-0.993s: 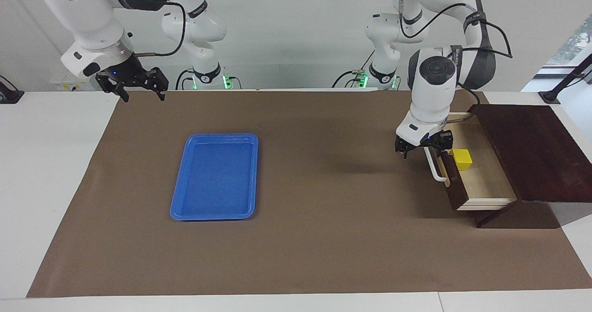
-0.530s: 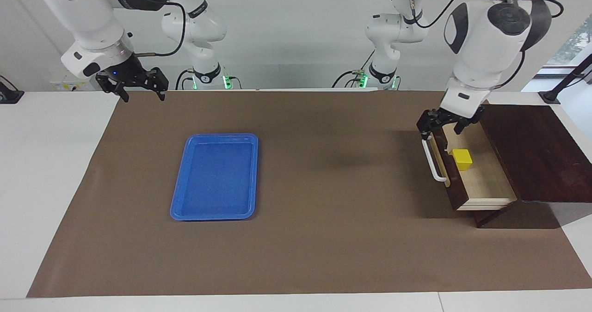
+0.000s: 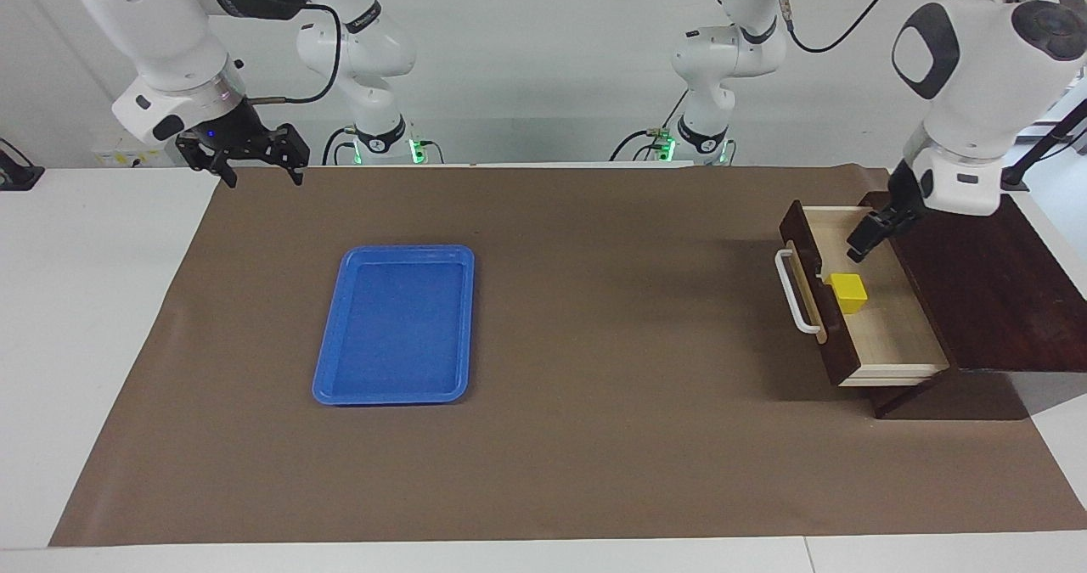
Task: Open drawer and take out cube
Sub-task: 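Release the handle and lower the left gripper onto the yellow cube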
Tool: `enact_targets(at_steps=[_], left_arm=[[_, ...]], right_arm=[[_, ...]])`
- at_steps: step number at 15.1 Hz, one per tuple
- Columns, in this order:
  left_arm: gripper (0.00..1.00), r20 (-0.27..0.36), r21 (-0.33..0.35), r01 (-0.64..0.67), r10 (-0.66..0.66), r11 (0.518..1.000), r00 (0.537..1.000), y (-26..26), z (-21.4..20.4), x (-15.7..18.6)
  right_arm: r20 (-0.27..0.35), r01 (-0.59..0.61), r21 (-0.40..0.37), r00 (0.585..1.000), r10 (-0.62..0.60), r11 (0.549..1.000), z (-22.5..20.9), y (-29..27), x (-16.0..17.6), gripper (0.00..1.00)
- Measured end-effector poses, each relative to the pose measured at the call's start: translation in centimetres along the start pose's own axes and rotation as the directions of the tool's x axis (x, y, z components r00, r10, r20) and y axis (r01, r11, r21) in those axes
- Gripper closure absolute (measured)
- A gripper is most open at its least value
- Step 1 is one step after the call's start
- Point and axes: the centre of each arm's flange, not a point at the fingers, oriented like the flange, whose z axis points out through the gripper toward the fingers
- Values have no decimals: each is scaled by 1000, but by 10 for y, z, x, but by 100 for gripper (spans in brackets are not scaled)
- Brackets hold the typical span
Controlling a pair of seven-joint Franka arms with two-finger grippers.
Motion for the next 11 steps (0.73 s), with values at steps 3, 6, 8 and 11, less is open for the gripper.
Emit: enact_targets(at_steps=[3, 6, 8, 11], left_arm=[[0, 5, 3, 206, -206, 979, 979, 8, 43, -7], [0, 8, 8, 274, -274, 962, 962, 10, 58, -11], [0, 2, -6, 311, -311, 951, 951, 9, 59, -8], [0, -3, -25, 388, -389, 921, 921, 11, 70, -4]], right_arm=[[0, 0, 0, 1000, 0, 1000, 0, 0, 0, 0], [36, -1, 2, 999, 1, 1000, 2, 0, -6, 0], [68, -5, 4, 998, 4, 1000, 1, 1, -13, 0], [72, -9, 5, 997, 9, 1000, 0, 3, -15, 0]])
